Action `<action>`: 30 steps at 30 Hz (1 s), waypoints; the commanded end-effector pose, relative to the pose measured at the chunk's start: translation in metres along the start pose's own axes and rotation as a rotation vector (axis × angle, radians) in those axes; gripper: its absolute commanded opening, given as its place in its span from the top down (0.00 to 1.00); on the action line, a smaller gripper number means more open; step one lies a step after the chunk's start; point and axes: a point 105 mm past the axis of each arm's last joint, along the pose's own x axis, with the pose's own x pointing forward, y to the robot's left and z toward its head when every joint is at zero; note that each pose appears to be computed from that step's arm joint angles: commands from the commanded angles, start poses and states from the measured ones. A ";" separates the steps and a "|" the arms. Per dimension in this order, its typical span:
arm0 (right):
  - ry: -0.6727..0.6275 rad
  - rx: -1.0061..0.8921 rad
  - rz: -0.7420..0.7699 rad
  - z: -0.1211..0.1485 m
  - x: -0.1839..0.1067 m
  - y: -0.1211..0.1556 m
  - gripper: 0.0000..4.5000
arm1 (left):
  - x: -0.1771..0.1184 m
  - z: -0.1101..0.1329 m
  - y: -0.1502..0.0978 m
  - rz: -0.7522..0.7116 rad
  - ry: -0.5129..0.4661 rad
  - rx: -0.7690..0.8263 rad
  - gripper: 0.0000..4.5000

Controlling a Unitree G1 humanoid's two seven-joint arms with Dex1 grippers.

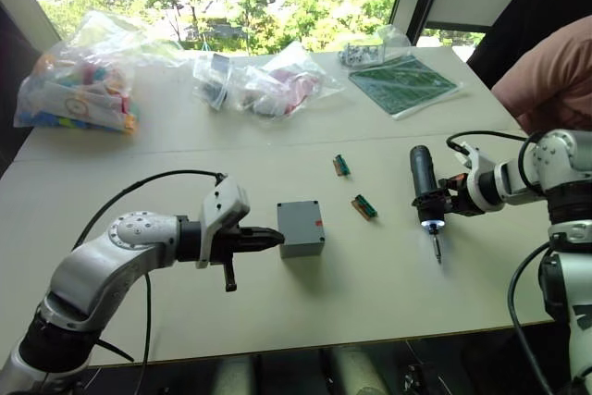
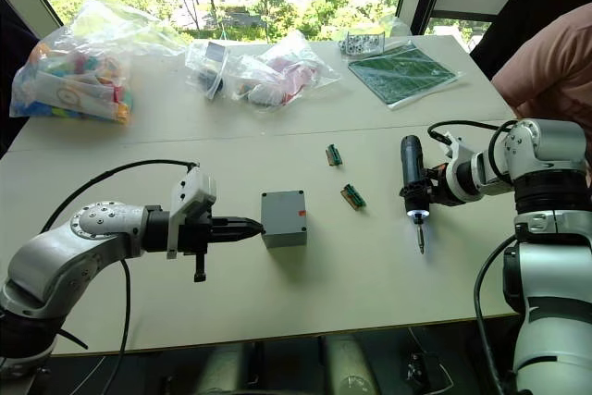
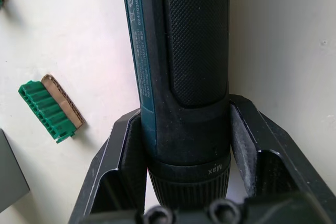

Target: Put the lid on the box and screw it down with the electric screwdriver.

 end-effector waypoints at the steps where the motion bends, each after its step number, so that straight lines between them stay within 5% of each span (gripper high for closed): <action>1: -0.069 -0.028 -0.022 0.013 -0.012 0.002 0.13 | -0.011 0.011 0.017 0.076 -0.036 0.011 1.00; 3: -0.101 -0.031 -0.039 0.018 -0.015 -0.002 0.01 | -0.016 0.011 0.027 0.112 -0.038 -0.010 1.00; 9: -0.421 -0.199 0.106 0.056 -0.057 0.017 0.01 | -0.048 0.005 0.036 0.167 -0.032 -0.089 1.00; 13: -0.632 -0.517 0.383 0.020 -0.090 0.039 0.01 | -0.057 -0.029 0.004 0.132 0.033 -0.236 1.00; 20: -0.340 -0.626 0.596 -0.097 -0.065 0.031 0.01 | -0.057 -0.057 -0.040 0.071 0.061 -0.399 1.00; 30: -0.133 -0.628 0.698 -0.140 -0.058 0.030 0.01 | -0.048 -0.067 -0.070 0.013 0.058 -0.505 1.00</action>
